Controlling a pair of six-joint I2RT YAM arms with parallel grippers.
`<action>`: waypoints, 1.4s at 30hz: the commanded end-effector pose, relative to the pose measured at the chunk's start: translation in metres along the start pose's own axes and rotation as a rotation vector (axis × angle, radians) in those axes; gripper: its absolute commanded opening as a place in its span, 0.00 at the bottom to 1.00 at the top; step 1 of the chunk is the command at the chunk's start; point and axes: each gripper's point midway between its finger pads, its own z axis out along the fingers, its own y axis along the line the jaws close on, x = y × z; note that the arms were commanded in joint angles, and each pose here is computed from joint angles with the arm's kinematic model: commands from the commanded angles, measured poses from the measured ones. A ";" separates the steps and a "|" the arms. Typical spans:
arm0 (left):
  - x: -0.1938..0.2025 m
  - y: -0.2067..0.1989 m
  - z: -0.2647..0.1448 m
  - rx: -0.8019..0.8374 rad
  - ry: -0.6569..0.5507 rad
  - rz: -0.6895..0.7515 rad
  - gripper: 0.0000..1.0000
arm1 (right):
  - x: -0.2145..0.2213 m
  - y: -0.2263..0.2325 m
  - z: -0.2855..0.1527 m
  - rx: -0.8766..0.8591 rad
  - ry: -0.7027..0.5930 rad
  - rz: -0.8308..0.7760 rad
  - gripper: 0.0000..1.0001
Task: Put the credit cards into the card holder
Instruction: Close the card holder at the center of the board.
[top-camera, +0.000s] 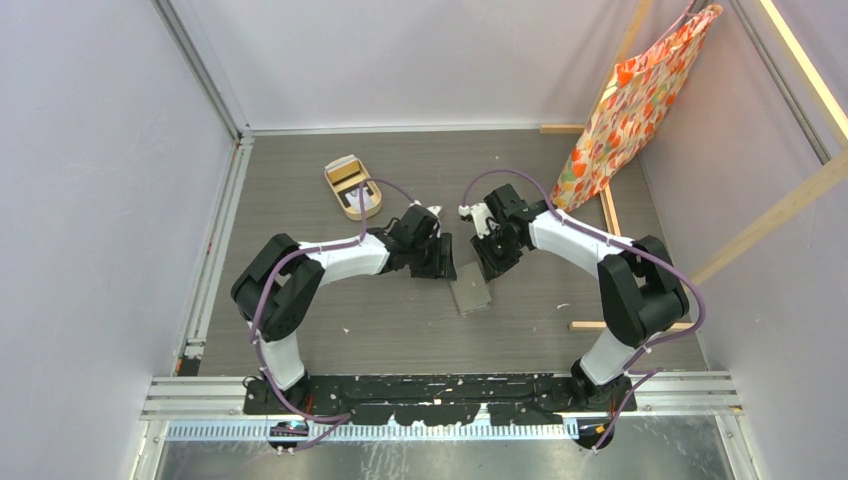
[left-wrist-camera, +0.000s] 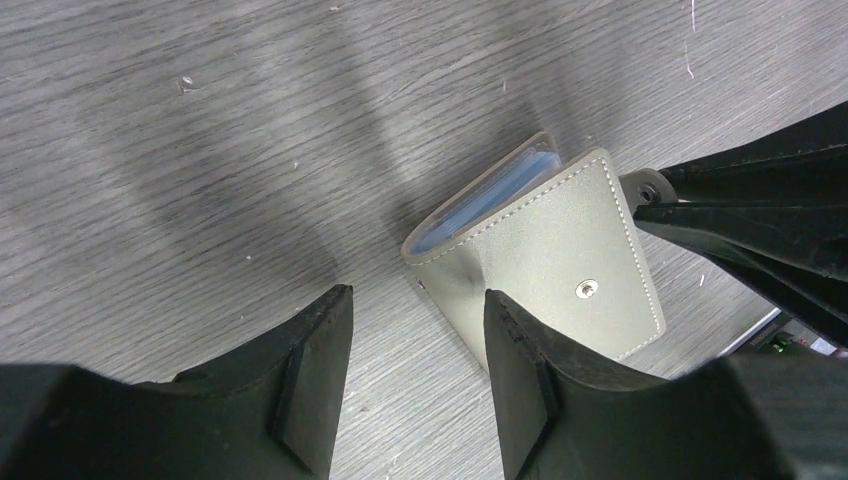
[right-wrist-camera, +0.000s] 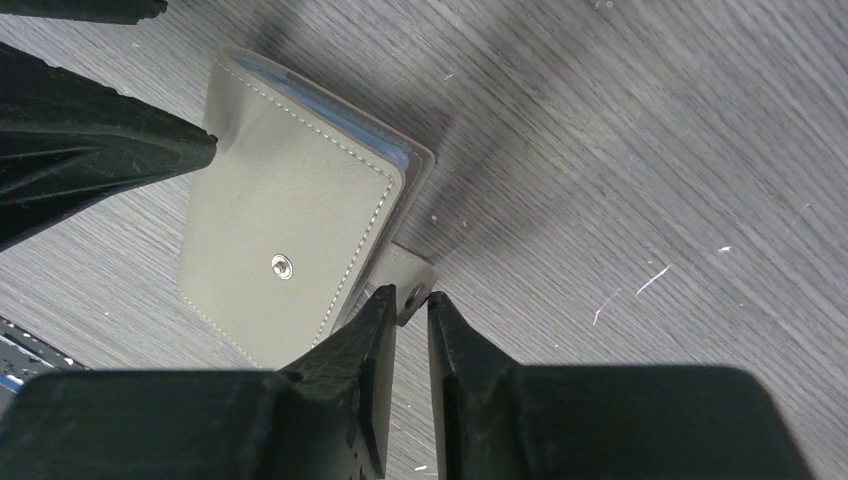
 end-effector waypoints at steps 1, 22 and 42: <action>-0.007 -0.011 -0.001 0.032 -0.004 0.024 0.52 | -0.018 -0.001 -0.005 0.012 -0.047 -0.014 0.21; -0.010 -0.030 -0.003 0.136 0.001 0.071 0.63 | -0.033 0.001 -0.035 -0.045 -0.169 -0.036 0.01; -0.004 -0.020 0.018 0.084 0.145 0.009 0.58 | -0.033 0.008 -0.029 -0.138 -0.160 -0.008 0.02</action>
